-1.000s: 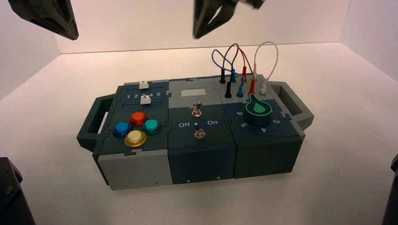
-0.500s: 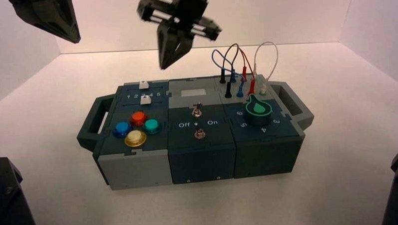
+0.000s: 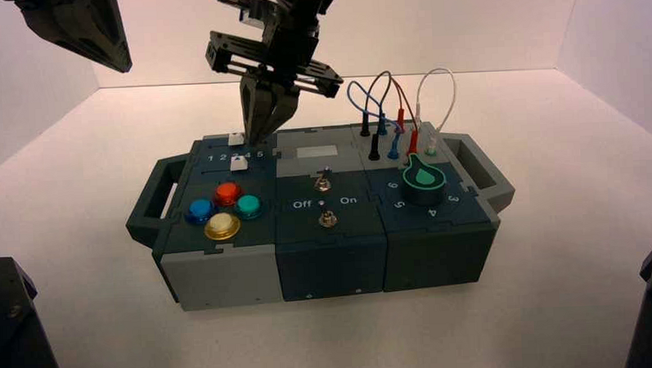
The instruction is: Move the top slider to position 1.
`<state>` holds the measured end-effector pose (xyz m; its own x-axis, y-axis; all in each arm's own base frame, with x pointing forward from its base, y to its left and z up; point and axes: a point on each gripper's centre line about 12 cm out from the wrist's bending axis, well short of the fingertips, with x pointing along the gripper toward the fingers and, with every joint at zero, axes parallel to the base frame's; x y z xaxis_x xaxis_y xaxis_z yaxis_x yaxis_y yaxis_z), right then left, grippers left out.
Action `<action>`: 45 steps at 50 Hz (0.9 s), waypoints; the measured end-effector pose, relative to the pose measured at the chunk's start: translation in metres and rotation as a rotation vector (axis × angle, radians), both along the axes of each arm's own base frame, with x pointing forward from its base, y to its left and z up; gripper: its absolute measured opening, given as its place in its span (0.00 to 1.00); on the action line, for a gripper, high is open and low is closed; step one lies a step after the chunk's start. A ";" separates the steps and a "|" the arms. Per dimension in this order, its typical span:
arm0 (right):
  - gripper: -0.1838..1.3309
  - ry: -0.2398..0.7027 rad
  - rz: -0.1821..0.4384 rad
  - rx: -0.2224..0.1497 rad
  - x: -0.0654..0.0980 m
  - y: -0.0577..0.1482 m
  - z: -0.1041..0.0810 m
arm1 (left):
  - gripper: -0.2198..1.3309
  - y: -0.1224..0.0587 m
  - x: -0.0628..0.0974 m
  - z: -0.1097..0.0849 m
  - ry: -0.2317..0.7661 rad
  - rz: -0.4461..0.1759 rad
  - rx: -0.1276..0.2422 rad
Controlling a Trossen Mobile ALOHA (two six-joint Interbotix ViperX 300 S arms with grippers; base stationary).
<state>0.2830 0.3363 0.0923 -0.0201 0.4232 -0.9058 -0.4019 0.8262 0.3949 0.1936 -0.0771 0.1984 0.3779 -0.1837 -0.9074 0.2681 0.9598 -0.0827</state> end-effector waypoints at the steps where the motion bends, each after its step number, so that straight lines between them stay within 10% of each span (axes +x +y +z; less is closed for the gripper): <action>1: 0.02 0.003 0.000 -0.001 0.000 0.000 -0.001 | 0.04 0.000 0.000 0.000 -0.002 -0.001 0.000; 45: 0.02 0.003 0.006 0.008 0.013 0.013 -0.004 | 0.04 0.000 0.000 0.000 -0.004 -0.009 0.004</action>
